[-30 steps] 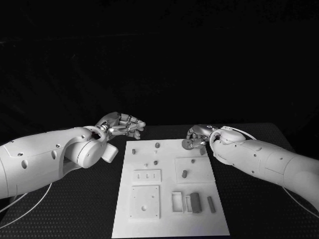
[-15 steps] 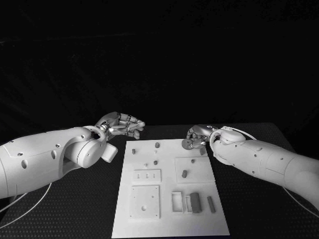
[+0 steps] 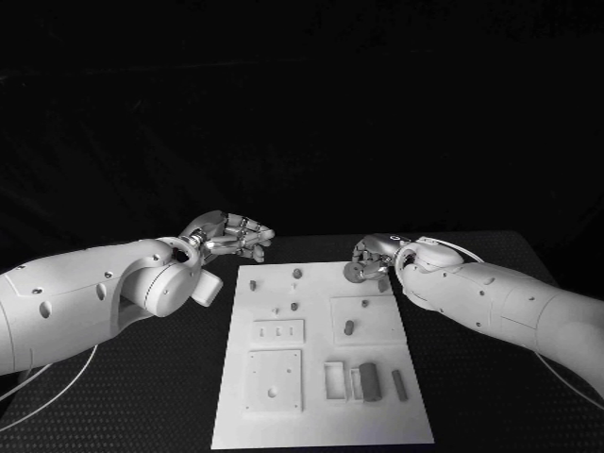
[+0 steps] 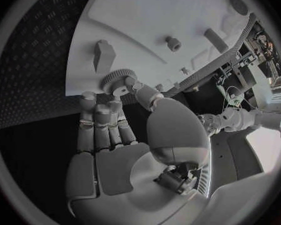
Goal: Assemble the parts on the task board
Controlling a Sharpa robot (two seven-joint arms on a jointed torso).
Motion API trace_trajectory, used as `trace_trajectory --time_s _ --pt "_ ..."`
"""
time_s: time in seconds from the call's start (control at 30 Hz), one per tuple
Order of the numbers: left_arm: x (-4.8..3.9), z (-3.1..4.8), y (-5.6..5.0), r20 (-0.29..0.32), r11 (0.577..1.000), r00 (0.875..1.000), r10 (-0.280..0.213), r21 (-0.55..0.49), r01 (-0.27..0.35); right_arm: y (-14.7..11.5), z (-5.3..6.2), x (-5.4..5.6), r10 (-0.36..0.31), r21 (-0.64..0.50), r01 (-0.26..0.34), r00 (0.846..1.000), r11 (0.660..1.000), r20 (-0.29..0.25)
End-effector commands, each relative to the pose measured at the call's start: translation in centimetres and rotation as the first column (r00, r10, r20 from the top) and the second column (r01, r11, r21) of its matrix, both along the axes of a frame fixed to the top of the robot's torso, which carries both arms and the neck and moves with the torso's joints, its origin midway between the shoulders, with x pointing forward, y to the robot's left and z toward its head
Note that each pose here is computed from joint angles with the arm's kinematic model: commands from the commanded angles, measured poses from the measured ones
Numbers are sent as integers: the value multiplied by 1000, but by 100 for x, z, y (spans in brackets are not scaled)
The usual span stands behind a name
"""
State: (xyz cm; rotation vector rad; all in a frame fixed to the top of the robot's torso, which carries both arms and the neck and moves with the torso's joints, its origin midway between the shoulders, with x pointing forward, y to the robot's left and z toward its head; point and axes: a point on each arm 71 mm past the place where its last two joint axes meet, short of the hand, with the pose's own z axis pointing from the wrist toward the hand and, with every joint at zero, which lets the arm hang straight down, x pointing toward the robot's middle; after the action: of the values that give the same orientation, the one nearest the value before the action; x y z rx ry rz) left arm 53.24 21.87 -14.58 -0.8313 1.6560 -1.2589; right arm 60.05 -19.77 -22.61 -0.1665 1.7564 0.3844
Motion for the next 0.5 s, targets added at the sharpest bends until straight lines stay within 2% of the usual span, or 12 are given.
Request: trace_trajectory --time_s 0.03,0.33,0.5 --pt "-9 13 -22 5 1000 1000 -19 -5 19 7 -62 -21 6 -52 -8 1000 999 -23" --pt "-14 17 -17 6 1000 1000 -17 -5 17 25 -37 -20 12 -66 -11 1000 998 21" --pt "-13 18 -6 8 1000 1000 -12 -4 12 42 15 -28 9 -44 -6 997 999 80"
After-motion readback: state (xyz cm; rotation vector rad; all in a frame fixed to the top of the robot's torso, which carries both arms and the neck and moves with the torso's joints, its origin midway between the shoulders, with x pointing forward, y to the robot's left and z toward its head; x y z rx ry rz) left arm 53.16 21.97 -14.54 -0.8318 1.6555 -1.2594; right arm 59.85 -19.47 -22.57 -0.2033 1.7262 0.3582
